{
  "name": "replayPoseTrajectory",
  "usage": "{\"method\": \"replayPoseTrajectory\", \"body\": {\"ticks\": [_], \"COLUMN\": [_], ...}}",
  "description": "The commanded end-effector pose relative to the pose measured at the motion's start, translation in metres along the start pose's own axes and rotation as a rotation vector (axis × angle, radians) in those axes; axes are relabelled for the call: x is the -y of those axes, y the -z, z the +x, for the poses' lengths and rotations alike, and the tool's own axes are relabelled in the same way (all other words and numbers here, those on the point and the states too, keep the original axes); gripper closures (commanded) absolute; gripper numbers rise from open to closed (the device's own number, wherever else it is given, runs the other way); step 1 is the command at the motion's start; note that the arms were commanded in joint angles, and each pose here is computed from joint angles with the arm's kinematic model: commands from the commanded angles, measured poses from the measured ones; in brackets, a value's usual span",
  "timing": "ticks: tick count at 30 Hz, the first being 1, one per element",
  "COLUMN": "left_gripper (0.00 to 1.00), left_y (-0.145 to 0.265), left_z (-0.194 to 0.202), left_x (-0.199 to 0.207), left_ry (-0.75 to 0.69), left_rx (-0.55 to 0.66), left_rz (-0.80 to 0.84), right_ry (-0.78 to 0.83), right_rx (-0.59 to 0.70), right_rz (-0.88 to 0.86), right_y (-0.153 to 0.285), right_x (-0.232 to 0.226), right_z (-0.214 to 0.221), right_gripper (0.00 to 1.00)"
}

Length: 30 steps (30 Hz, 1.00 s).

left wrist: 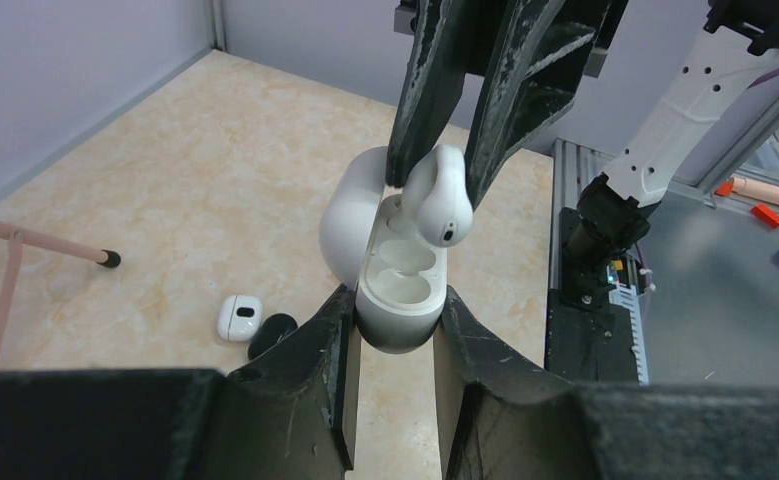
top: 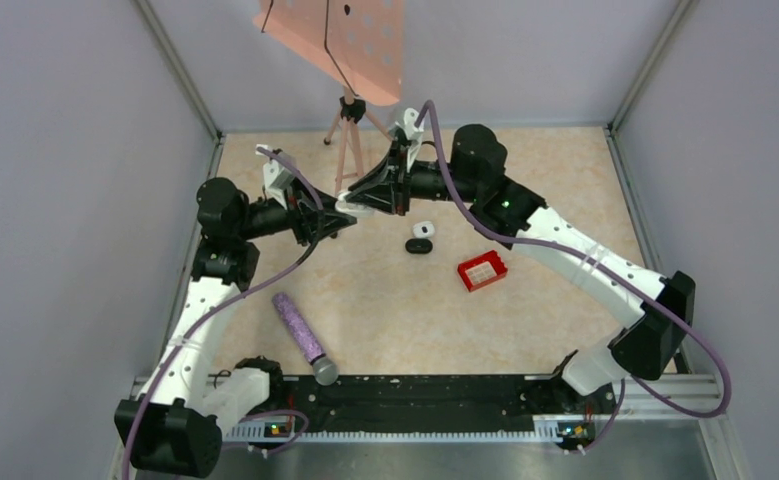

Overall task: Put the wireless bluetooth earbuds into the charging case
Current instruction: Place the earbud in the charging case.

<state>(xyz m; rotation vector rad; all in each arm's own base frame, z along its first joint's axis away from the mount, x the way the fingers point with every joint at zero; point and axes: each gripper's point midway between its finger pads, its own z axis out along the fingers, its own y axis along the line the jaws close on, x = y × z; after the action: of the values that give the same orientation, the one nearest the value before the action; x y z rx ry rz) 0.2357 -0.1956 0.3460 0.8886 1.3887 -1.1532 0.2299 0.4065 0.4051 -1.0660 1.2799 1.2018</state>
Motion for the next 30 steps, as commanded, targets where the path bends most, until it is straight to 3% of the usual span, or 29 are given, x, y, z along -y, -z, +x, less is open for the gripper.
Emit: {"method": "replayPoseTrajectory", "body": {"ticks": [1,30], "left_gripper": [1.0,1.0], "left_y": [0.001,0.001], "left_z": [-0.02,-0.026], "left_x": [0.009,0.007], "left_ry": [-0.081,-0.093], "left_rx": [0.022,0.034], "left_rz": [0.01,-0.008], "right_ry": [0.005,0.024], "right_rx": [0.022,-0.061], "right_rz": [-0.023,0.049], "right_y": [-0.007,-0.012], "right_x": [-0.006,0.008], "right_z": [-0.004,0.025], "right_gripper": [1.0,1.0]}}
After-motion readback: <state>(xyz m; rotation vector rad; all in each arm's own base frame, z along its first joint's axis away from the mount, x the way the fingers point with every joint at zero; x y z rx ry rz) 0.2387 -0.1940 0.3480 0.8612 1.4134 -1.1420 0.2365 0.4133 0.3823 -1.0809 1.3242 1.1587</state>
